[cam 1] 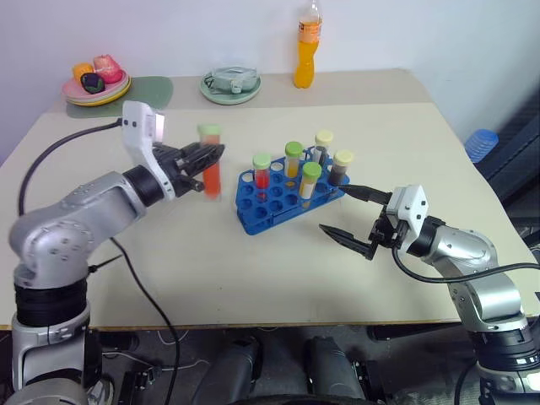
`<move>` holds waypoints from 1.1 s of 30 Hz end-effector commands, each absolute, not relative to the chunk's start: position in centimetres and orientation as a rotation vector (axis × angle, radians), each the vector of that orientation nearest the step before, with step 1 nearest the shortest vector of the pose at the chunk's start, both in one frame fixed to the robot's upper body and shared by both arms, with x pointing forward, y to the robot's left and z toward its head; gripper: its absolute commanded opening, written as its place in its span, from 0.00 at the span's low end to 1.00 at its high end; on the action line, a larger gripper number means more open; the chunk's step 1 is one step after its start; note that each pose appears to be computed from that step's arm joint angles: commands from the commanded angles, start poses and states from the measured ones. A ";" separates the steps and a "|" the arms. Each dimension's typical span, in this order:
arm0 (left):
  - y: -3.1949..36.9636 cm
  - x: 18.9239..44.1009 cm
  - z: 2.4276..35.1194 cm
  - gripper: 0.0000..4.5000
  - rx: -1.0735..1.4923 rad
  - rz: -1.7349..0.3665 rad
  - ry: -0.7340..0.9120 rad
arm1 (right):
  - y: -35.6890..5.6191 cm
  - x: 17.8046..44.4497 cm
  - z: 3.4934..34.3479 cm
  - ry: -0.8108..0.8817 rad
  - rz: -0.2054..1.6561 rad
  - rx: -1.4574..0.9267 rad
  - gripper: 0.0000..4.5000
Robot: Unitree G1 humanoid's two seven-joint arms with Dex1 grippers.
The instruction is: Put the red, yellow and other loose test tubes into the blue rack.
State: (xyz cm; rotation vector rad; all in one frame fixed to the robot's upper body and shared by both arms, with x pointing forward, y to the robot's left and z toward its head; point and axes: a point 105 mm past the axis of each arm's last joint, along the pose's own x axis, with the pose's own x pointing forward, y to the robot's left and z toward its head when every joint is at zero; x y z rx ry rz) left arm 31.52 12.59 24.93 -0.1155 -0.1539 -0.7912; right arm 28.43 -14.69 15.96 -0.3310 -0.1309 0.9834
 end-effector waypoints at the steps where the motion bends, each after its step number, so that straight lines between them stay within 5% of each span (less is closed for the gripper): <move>1: 10.7 30.3 25.0 0.18 0.110 -0.927 -0.342 | -15.5 27.9 17.1 -0.168 0.949 -0.367 1.00; 11: 7.4 31.9 20.9 0.18 0.218 -1.009 -0.556 | -17.4 26.5 17.6 -0.133 0.867 -0.399 1.00; 33: 4.6 34.4 15.0 0.18 0.043 -1.027 -0.467 | -19.8 24.1 18.4 -0.063 0.751 -0.421 1.00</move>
